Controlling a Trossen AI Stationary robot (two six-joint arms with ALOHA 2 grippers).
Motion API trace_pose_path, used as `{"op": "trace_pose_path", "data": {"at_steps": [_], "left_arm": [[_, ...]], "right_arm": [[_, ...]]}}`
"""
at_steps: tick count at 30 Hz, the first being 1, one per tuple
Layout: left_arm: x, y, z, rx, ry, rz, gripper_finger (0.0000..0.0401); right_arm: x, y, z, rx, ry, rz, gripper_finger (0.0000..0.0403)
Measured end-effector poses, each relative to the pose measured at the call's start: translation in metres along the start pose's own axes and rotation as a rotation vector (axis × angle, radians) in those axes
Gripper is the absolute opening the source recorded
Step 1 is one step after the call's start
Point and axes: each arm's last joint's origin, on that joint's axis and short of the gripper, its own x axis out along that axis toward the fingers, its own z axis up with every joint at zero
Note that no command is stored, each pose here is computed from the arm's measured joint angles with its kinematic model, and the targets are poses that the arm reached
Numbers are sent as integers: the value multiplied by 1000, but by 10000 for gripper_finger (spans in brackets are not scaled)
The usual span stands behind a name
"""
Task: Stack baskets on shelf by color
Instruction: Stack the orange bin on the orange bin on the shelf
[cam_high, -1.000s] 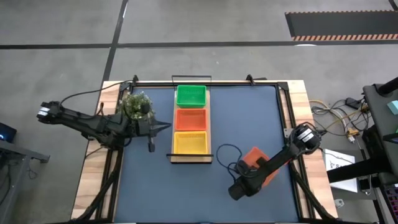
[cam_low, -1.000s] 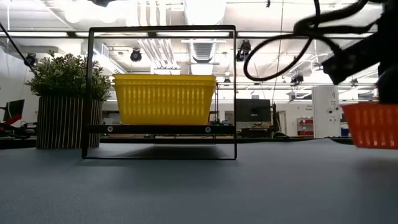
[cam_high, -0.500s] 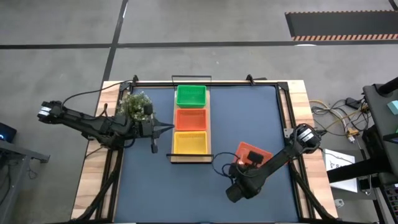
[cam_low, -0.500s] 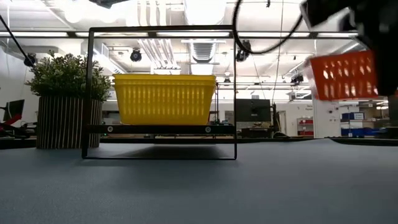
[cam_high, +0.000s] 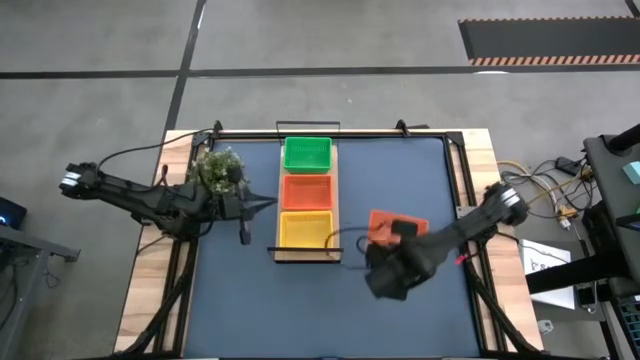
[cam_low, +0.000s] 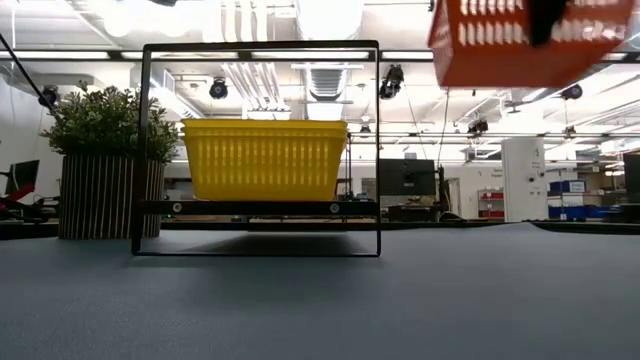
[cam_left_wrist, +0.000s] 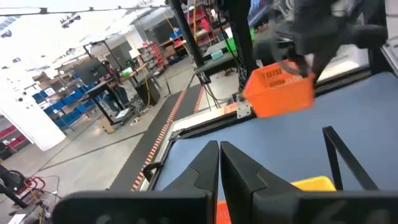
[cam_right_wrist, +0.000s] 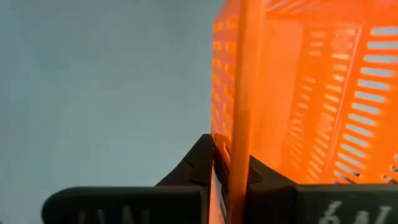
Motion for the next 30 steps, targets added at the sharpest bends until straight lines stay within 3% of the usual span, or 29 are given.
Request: {"op": "trace_pose_path", "data": {"at_steps": [5, 9, 15, 22, 30], "left_arm": [[-3, 1, -1, -3, -7, 3, 0], [-6, 1, -5, 26, 16, -2, 0], [-16, 7, -4, 41, 18, 13, 0], [-26, 12, -6, 60, 40, 17, 0], [-27, 11, -9, 70, 58, 9, 0]], "right_arm": [[-27, -56, 7, 84, -139, -4, 8], [-31, -103, 30, 167, -237, 23, 8], [-16, -150, 84, 46, -383, 134, 8], [24, -171, 145, -143, -404, 135, 8], [60, -162, 186, -251, -326, 120, 8]]}}
